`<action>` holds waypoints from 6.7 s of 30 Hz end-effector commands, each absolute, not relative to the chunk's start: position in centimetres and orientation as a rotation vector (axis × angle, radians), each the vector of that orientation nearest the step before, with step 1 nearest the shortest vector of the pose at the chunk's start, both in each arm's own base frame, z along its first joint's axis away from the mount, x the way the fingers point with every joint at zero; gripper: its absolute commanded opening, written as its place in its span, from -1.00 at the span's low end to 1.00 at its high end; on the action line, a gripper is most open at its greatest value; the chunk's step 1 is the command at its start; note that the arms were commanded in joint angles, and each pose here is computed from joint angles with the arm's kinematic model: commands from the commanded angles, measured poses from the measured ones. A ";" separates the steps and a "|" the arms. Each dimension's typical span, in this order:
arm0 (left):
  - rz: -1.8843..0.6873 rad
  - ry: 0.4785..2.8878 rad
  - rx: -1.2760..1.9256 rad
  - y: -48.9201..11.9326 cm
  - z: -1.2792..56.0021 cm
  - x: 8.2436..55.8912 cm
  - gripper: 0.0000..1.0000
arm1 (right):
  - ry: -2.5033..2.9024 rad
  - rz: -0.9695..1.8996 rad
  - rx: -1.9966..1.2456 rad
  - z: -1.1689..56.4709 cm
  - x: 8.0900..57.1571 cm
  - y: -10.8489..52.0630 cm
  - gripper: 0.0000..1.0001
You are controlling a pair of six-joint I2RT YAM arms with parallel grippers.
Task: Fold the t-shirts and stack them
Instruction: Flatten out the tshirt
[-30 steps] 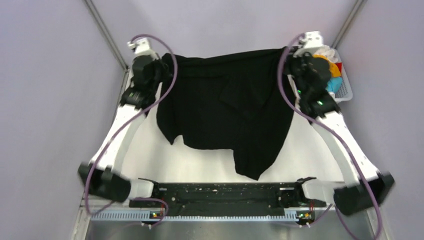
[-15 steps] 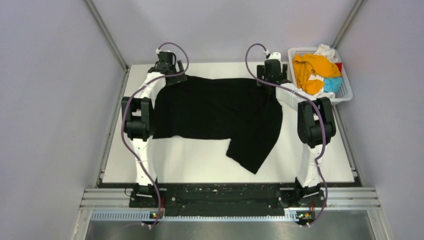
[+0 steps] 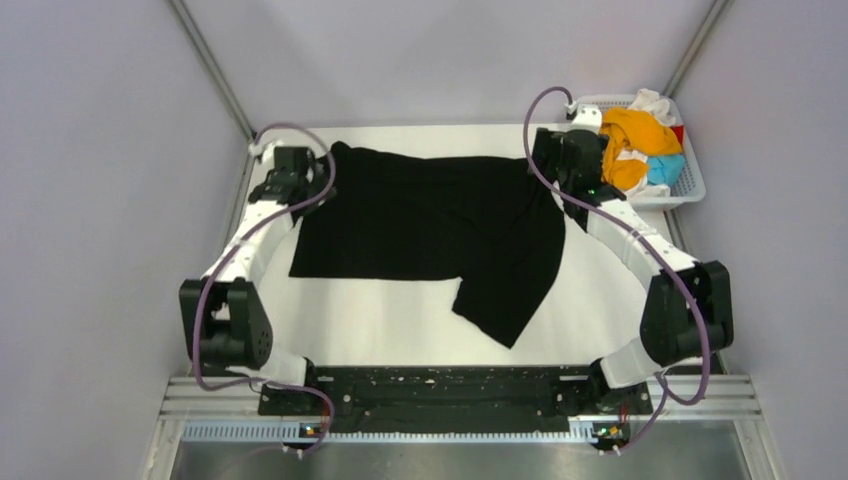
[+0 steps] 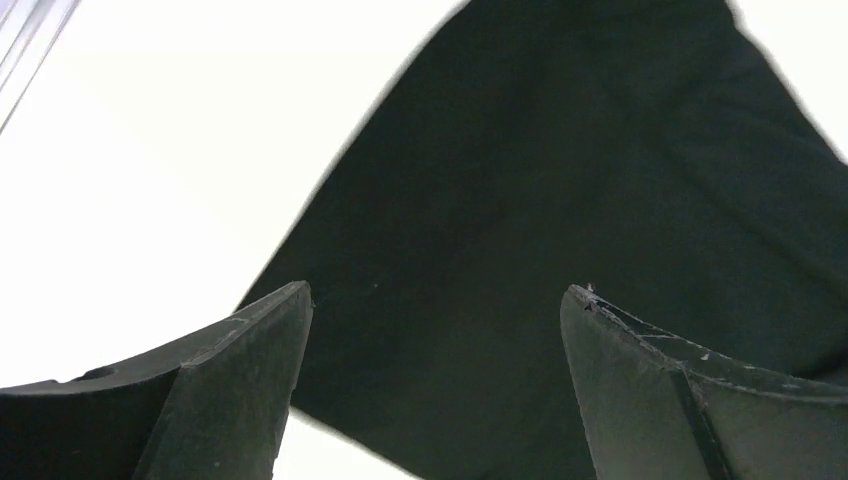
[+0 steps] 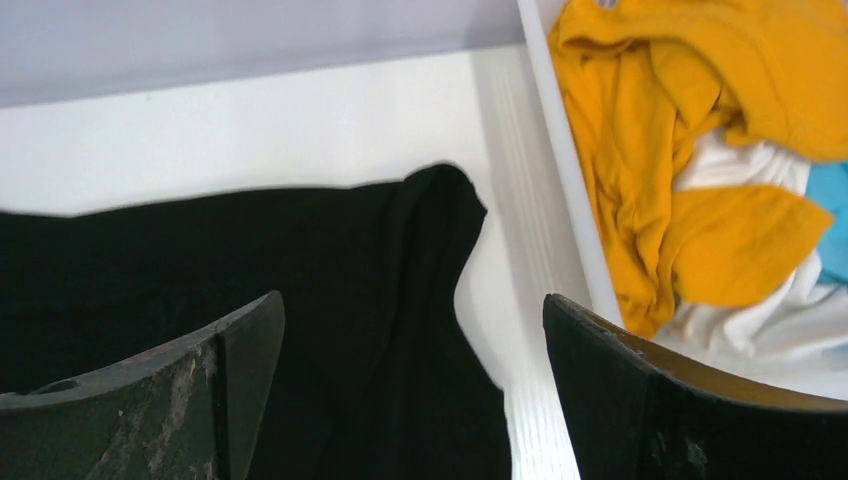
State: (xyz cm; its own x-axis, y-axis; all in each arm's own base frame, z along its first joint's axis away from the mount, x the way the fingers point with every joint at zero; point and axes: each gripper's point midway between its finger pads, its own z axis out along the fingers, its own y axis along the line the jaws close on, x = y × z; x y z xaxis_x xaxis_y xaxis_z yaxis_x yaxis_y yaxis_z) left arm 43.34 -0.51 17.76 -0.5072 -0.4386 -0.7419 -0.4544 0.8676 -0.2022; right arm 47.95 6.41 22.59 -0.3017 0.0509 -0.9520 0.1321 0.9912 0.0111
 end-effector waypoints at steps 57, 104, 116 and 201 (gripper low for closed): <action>-0.003 2.464 -1.284 4.1 1.8 31.8 -1.00 | 1.948 0.105 0.144 20.2 42.2 7.6 0.97; -0.035 2.385 -1.220 3.9 3.9 29.9 -1.00 | 2.863 -0.042 -0.385 0.3 13.4 16.3 0.02; -0.025 2.372 -1.218 4.1 4.4 29.8 -1.00 | 2.880 -0.053 -0.337 -1.2 12.9 16.1 -0.96; -0.397 1.554 -0.765 4.2 37.3 41.2 -1.00 | 1.255 -0.249 0.122 50.4 41.0 8.9 -1.00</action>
